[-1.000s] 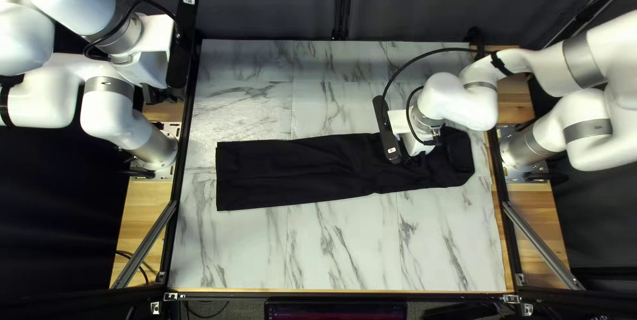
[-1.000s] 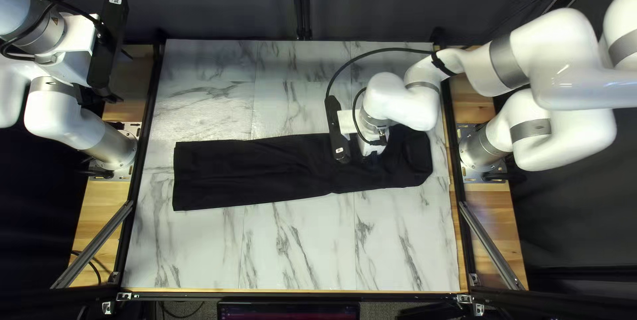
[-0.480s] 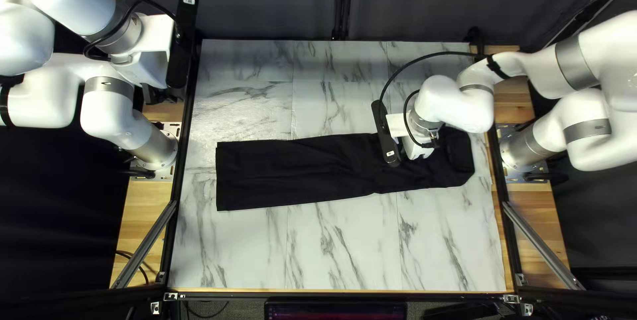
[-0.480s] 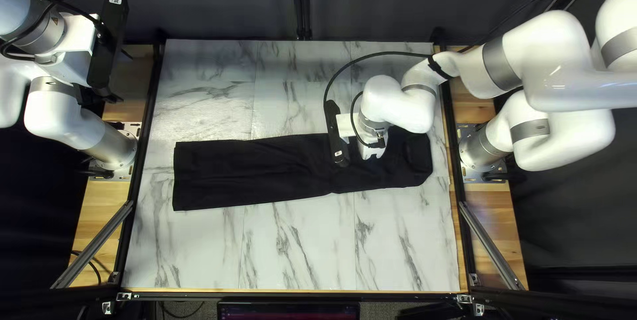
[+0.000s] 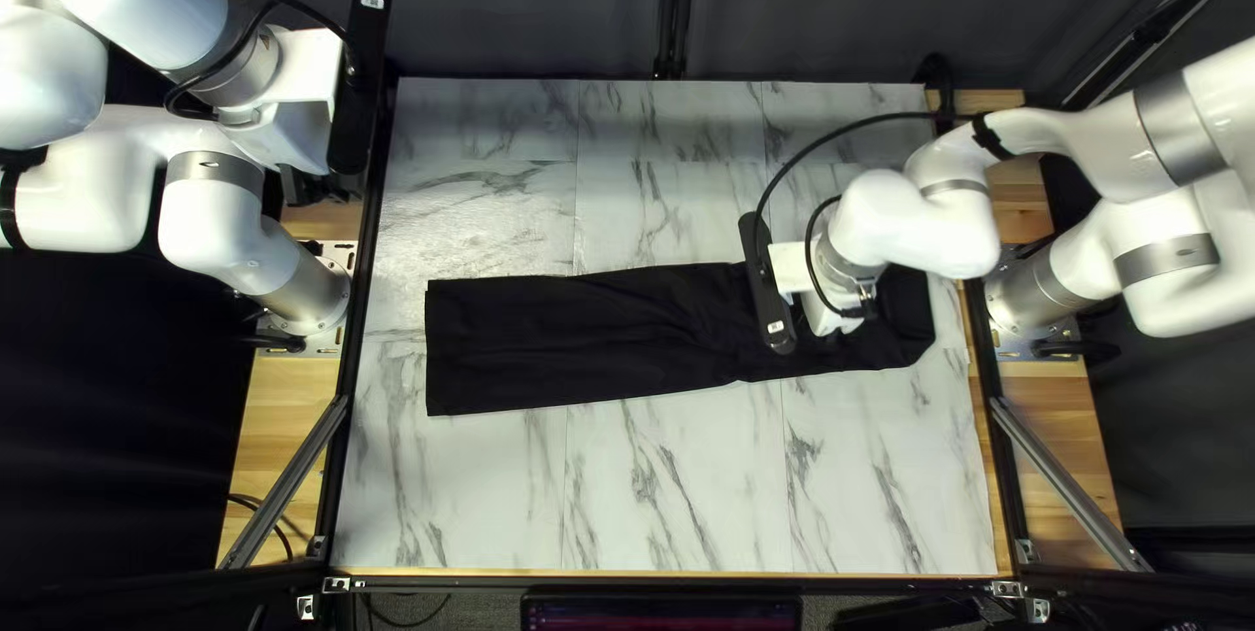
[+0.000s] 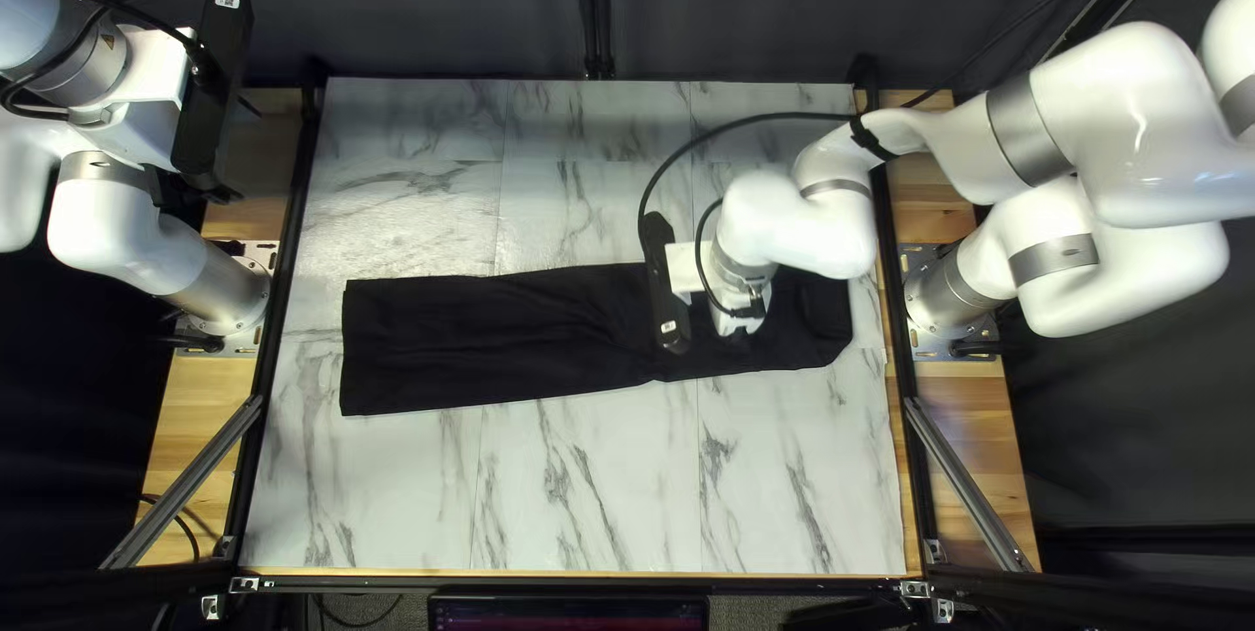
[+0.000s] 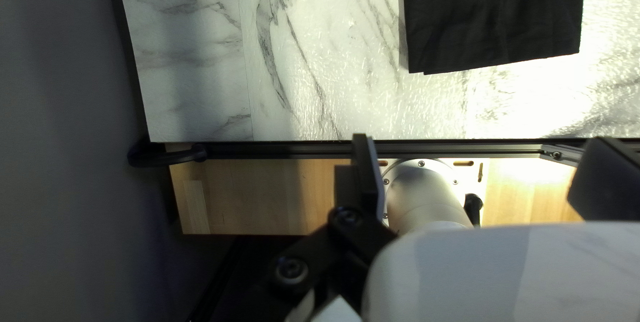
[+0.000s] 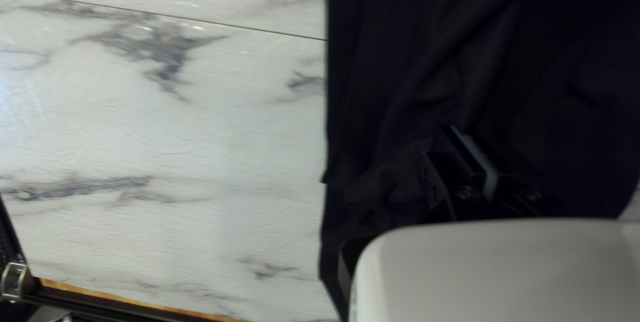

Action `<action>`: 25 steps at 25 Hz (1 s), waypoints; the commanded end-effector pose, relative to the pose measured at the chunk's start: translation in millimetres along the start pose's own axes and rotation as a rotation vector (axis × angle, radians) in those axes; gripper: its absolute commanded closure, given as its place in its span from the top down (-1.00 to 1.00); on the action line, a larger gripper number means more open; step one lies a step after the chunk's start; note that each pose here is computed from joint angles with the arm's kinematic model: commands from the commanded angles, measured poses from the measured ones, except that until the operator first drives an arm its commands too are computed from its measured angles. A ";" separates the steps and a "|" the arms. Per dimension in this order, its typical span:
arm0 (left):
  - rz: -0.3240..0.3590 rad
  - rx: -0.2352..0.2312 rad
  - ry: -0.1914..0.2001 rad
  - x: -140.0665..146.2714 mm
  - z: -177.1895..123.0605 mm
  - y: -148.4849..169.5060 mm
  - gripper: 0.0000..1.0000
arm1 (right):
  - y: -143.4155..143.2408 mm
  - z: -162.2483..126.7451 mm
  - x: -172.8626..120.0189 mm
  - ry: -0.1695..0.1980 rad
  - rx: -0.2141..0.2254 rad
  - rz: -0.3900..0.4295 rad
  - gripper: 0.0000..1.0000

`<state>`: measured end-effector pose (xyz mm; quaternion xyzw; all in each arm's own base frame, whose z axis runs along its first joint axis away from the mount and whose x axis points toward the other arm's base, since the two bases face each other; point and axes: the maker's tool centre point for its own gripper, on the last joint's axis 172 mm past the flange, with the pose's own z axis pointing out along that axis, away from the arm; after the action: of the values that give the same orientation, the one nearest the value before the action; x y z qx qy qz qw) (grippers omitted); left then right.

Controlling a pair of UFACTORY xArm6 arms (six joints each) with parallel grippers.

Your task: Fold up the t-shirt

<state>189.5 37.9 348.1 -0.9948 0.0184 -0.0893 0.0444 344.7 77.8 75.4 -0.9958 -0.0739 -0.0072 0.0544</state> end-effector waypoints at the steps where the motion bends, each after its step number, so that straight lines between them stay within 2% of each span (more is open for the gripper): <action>1: 0.000 0.000 0.000 0.0 0.0 0.0 1.00 | -19.3 -0.9 6.3 -0.007 -0.011 0.001 -1.00; 6: 0.000 0.000 0.000 0.0 0.0 0.0 1.00 | -19.9 -0.7 5.7 -0.022 -0.020 0.008 -1.00; 13: 0.000 0.000 0.000 0.0 0.0 0.0 1.00 | 21.5 -9.1 -17.8 -0.056 -0.041 0.042 -1.00; 17: 0.000 0.000 0.000 0.0 0.0 0.0 1.00 | 42.4 -1.9 -27.4 -0.076 -0.051 0.058 -1.00; 18: 0.000 0.000 0.000 0.0 0.0 0.0 1.00 | 43.3 -0.2 -27.6 -0.078 -0.050 0.058 -0.71; 19: 0.000 0.000 0.000 0.0 0.0 0.0 1.00 | 43.8 3.5 -27.4 -0.082 -0.045 0.055 0.55; 21: 0.000 0.000 0.000 0.0 0.0 0.0 1.00 | 43.3 4.4 -26.3 -0.084 -0.035 0.048 1.00; 25: 0.000 0.000 0.000 0.0 0.0 0.0 1.00 | 46.2 -24.0 -7.9 -0.058 -0.047 0.035 1.00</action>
<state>189.5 37.9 348.1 -0.9948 0.0184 -0.0893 0.0444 333.1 32.1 78.6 -0.9976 -0.0537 0.0294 0.0329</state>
